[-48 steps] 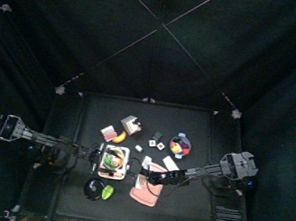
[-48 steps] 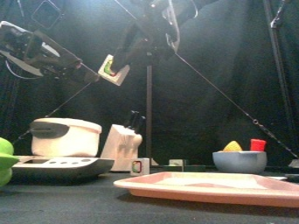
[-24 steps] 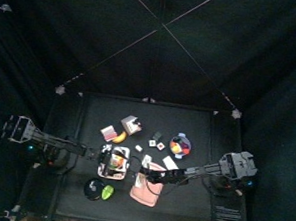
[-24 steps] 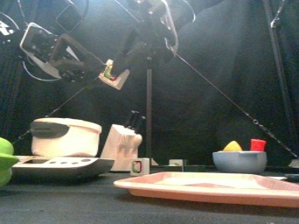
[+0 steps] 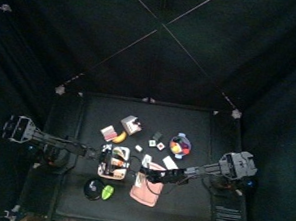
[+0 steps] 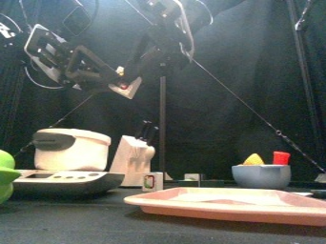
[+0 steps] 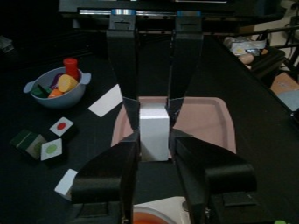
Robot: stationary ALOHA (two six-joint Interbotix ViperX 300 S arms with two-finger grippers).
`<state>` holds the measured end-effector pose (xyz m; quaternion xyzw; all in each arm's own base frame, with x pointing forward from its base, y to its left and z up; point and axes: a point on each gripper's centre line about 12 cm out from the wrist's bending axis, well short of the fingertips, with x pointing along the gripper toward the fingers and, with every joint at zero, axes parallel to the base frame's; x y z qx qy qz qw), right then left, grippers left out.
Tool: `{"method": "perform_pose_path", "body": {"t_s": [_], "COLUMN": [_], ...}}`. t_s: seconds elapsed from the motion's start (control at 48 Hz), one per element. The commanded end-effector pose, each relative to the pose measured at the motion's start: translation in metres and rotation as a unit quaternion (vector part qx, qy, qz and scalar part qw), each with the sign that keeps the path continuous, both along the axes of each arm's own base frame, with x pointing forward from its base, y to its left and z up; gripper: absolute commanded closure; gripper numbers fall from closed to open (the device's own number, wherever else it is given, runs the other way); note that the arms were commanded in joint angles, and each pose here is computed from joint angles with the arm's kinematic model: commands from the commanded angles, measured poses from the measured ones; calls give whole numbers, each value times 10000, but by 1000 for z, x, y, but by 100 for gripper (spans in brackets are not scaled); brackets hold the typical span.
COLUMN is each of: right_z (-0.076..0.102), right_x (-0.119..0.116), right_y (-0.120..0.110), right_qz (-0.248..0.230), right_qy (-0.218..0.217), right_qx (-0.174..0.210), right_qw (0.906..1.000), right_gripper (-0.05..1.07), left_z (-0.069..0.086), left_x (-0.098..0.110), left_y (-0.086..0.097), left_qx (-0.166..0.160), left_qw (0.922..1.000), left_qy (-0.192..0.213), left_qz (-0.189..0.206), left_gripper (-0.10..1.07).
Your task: Hand over sushi piece
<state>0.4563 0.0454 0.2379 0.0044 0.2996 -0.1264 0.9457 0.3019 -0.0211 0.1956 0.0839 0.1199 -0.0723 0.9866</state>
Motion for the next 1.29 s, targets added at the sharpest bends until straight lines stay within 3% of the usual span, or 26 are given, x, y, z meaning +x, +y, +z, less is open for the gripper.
{"method": "perform_pose_path", "body": {"t_s": [0.0,0.271,0.708,0.958,1.062,1.271], "right_z": [14,5,-1,-4,-7,-15], "right_x": [1,-1,-5,-10,-16,-35], "right_y": [0,-2,-1,-7,-12,-17], "right_qz": [10,-71,-59,-256,-423,-712], "right_qy": [-176,-55,43,186,327,600], "right_qx": [43,168,123,-41,-116,-37], "right_qw": [9998,9998,9999,9995,9985,9956], "right_gripper": [52,49,15,14,14,14], "left_z": [7,7,6,1,-4,-8], "left_x": [4,4,4,1,-6,-27], "left_y": [0,0,1,5,15,58], "left_qx": [21,14,20,24,26,-170], "left_qw": [9999,9999,9999,10000,9997,9934], "left_qy": [-137,-129,-121,-53,32,46], "left_qz": [-26,-24,-14,58,227,1133], "left_gripper": [37,37,37,37,37,37]}}
